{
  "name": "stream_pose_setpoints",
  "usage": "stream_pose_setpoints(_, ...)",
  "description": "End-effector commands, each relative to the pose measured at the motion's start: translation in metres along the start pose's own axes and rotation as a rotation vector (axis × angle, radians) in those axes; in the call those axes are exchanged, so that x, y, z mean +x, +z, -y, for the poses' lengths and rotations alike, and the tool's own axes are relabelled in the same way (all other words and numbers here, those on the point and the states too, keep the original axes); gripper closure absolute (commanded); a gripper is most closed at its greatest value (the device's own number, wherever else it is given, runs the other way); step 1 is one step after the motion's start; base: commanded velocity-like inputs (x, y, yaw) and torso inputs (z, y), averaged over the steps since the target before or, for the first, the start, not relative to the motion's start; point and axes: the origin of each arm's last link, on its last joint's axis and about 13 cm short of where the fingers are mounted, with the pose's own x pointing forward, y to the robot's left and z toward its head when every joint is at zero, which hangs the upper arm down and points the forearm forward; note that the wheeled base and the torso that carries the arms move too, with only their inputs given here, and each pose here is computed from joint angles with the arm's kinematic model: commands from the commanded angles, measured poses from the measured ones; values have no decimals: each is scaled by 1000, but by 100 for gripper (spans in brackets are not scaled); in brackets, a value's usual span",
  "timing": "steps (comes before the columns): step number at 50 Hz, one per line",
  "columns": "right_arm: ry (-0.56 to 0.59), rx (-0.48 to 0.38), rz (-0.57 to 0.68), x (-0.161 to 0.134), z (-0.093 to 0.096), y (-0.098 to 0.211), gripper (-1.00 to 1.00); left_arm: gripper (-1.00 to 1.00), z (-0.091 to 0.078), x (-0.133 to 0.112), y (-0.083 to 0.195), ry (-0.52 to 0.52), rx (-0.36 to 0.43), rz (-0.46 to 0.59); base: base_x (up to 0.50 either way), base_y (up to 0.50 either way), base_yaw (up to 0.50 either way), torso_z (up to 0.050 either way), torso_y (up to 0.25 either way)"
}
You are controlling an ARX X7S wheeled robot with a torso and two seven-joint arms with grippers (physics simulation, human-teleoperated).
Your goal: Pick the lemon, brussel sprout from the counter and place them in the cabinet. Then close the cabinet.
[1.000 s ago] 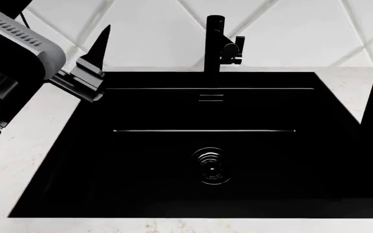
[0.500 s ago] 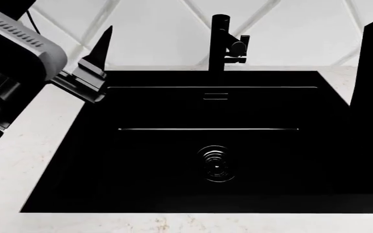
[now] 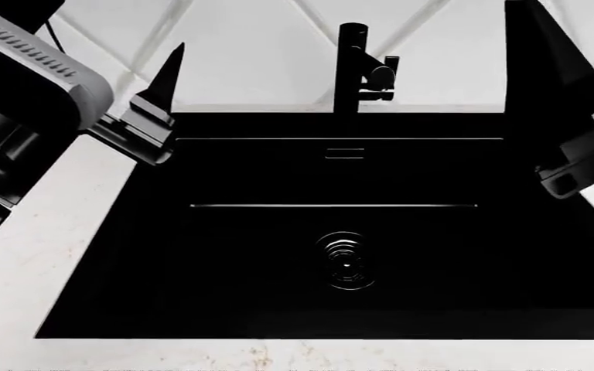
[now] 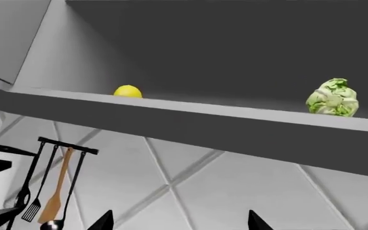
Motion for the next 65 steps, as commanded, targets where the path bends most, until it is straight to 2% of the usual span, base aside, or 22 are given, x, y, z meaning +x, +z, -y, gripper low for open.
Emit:
stream_pose_setpoints(1,28,-11,-46,14,3,5,-100,-100,0,0,0,-1,1,0,-157,230,0,0,0)
stream_pose_setpoints(9,30,24,-20,12,1,6,-100,-100,1,0,0,-3,-4,1,-229,300,0,0,0)
stream_pose_setpoints(15,31,46,-7,11,1,6,-100,-100,1,0,0,-5,-5,0,-258,-4,476,0,0)
stream_pose_setpoints(22,32,34,-5,10,2,8,-100,-100,0,1,1,-6,-2,-1,-207,-11,494,0,0)
stream_pose_setpoints(36,39,12,-6,11,0,7,-100,-100,1,0,-1,-6,-4,-3,3,35,0,0,0)
stream_pose_setpoints(65,41,18,9,9,0,6,-100,-100,0,-2,-2,-1,-5,-7,58,236,0,0,0)
